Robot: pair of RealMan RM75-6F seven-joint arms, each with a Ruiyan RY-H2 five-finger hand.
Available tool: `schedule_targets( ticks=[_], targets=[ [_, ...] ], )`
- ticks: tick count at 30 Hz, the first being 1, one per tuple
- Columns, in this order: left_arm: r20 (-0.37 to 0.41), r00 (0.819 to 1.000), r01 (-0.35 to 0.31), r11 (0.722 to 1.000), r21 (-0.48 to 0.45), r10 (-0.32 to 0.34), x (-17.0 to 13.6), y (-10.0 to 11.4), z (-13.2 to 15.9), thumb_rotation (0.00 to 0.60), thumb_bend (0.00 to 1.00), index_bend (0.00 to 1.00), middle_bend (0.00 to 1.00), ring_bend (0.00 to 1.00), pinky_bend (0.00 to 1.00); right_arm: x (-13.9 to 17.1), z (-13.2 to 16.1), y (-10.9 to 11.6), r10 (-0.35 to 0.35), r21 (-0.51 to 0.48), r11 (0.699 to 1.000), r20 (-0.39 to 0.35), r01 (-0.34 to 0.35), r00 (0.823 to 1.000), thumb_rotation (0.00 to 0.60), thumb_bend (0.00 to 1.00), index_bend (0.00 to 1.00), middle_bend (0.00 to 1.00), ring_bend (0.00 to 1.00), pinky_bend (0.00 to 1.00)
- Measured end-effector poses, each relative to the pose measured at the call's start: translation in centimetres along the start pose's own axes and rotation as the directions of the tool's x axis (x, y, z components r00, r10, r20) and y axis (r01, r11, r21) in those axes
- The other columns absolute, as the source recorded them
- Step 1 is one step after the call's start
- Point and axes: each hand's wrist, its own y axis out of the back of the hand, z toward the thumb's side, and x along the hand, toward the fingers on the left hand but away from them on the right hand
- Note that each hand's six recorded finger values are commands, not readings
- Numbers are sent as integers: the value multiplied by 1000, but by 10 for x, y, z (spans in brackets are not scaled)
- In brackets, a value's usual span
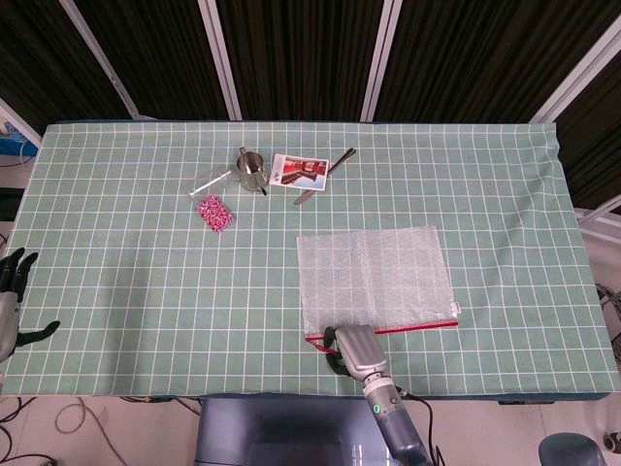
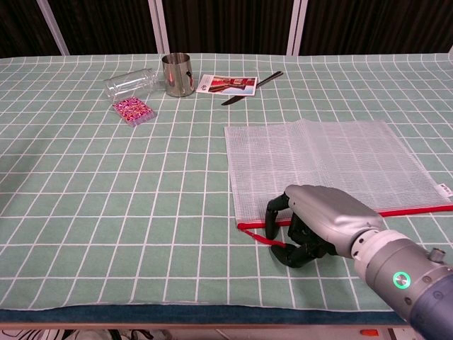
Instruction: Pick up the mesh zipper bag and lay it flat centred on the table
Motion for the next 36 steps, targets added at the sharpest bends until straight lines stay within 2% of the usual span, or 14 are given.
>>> schedule_targets(
  ticks=[13, 23, 29, 36],
  targets=[
    [0, 1000, 0, 1000, -1, 0, 0, 0, 0, 600, 33, 0, 0, 0, 0, 1, -1, -1, -6, 0, 1000, -7, 6, 1000, 600, 550, 583, 1000, 1000, 917],
    [0, 1000, -5, 1000, 3, 5, 0, 0, 0, 600, 33, 0, 0, 0, 0, 2, 0, 7, -30, -12, 1000, -21, 29, 999, 600, 555, 609, 1000, 1000, 917],
    [6, 1000, -18, 1000, 17, 18, 1, 3, 2, 600, 33, 0, 0, 0, 0, -1, 8, 27, -74, -20, 997, -49, 73, 996, 600, 562, 618, 1000, 1000, 917],
    [43, 999, -25, 1000, 15, 24, 8, 10, 18, 600, 37, 0, 0, 0, 0, -10, 27, 69, -154, -15, 988, -94, 154, 984, 600, 565, 620, 1000, 1000, 917]
  ],
)
